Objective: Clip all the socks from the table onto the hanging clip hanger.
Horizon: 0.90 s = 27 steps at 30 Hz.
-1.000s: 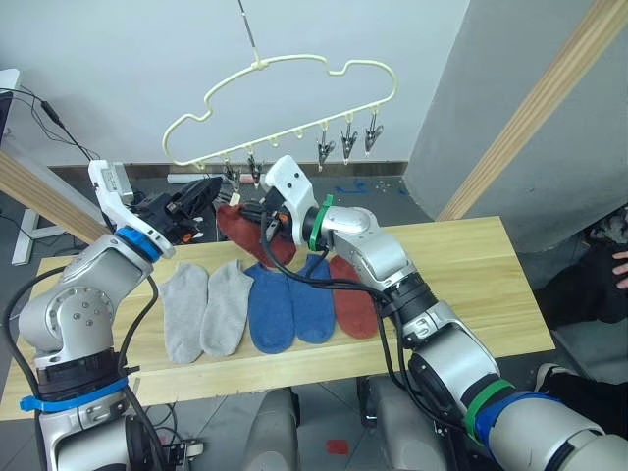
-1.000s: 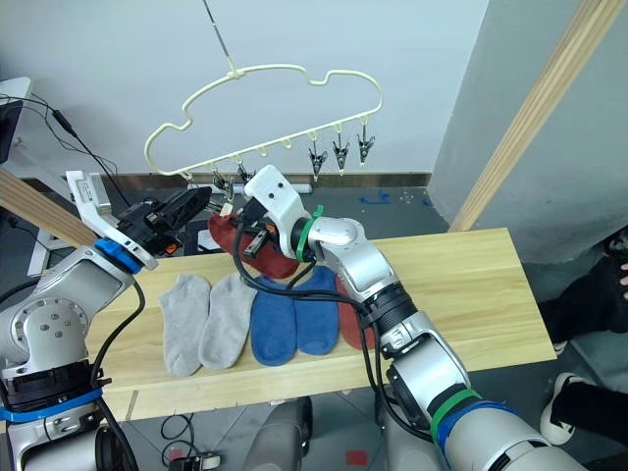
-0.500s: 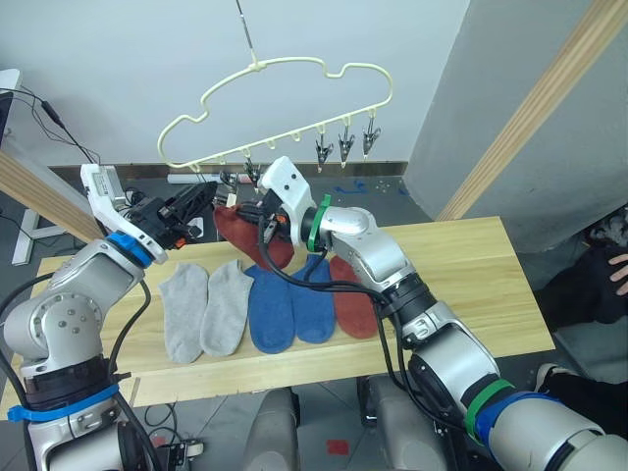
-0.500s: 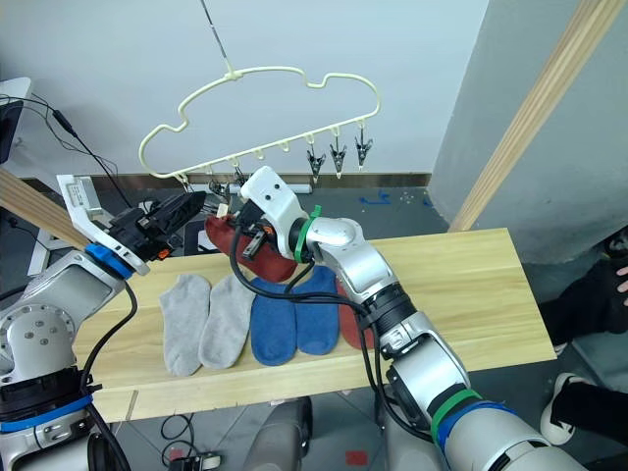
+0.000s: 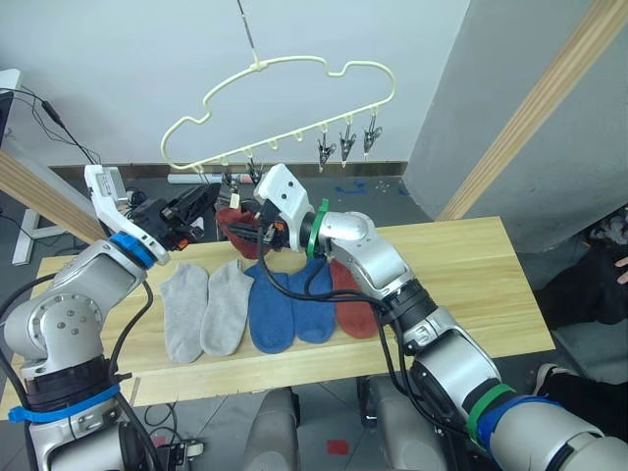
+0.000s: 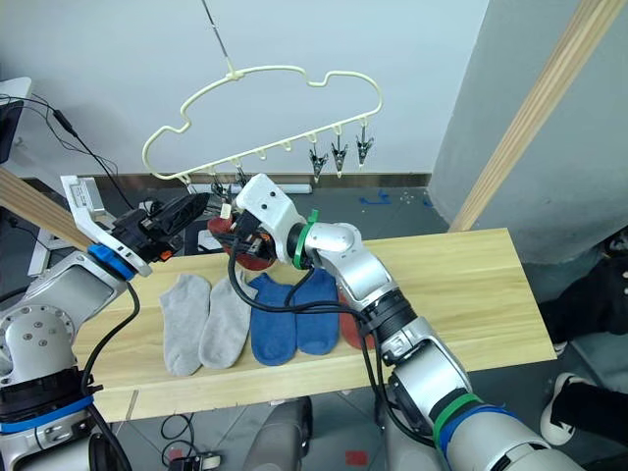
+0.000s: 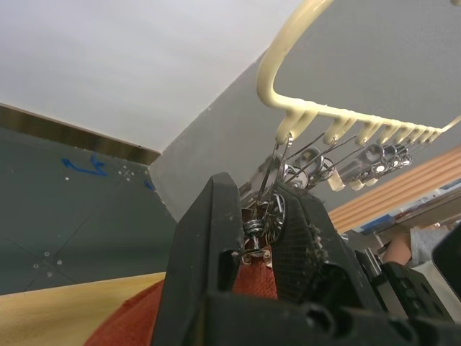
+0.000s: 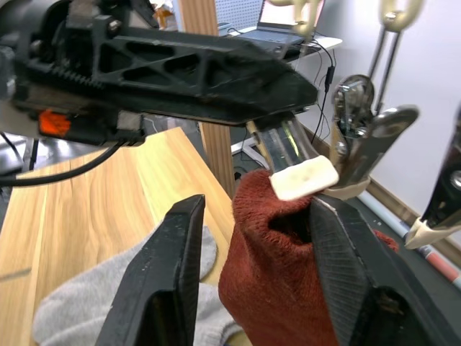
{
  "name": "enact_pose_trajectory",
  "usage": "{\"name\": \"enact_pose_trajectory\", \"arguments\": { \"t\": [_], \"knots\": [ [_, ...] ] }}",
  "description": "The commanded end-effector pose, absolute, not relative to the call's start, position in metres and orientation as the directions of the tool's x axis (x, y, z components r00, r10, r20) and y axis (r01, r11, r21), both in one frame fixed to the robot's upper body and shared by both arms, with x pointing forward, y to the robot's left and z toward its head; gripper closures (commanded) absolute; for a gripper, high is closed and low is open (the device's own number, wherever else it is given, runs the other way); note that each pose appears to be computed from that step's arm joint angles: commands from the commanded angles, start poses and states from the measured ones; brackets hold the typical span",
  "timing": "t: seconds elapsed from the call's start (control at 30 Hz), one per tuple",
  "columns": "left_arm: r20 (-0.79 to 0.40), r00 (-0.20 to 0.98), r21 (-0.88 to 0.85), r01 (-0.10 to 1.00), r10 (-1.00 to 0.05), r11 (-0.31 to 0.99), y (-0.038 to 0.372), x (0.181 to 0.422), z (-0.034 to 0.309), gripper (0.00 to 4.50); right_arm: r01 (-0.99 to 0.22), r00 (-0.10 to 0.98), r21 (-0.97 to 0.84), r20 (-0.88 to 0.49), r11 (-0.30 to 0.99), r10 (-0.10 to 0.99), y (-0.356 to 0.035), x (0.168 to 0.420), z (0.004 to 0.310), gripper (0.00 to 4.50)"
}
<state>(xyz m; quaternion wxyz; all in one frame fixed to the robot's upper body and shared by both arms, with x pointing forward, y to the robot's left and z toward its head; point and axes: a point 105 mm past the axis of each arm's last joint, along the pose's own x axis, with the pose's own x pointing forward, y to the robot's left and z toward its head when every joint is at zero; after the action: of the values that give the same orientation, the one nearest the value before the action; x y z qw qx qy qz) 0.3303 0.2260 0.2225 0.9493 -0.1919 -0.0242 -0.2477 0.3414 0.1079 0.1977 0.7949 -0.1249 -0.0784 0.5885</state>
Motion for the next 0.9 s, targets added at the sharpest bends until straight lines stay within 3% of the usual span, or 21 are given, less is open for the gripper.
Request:
{"name": "enact_pose_trajectory", "arguments": {
  "t": [0.03, 0.4, 0.7, 0.9],
  "knots": [
    [0.162, 0.887, -0.325, 0.462, -0.433, 0.825, 0.227, 0.334, 0.226, 3.59, -0.908, 0.204, -0.368, 0.025, 0.199, 0.979, 0.114, 0.319, 0.217, 2.23],
    [0.162, 0.890, -0.307, 0.457, -0.427, 0.835, 0.230, 0.334, 0.227, 0.34, -0.895, 0.218, -0.401, -0.010, 0.196, 0.976, 0.093, 0.314, 0.216, 2.21],
    [0.105, 0.918, -0.153, 0.395, -0.382, 0.906, 0.243, 0.329, 0.217, 0.34, -0.885, 0.247, -0.414, -0.026, 0.215, 0.969, 0.072, 0.314, 0.214, 2.21],
    [0.087, 0.908, 0.161, 0.394, -0.410, 0.905, 0.234, 0.311, 0.207, 0.34, -0.871, 0.286, -0.418, -0.006, 0.257, 0.958, 0.042, 0.310, 0.224, 2.21]
  ]
}}
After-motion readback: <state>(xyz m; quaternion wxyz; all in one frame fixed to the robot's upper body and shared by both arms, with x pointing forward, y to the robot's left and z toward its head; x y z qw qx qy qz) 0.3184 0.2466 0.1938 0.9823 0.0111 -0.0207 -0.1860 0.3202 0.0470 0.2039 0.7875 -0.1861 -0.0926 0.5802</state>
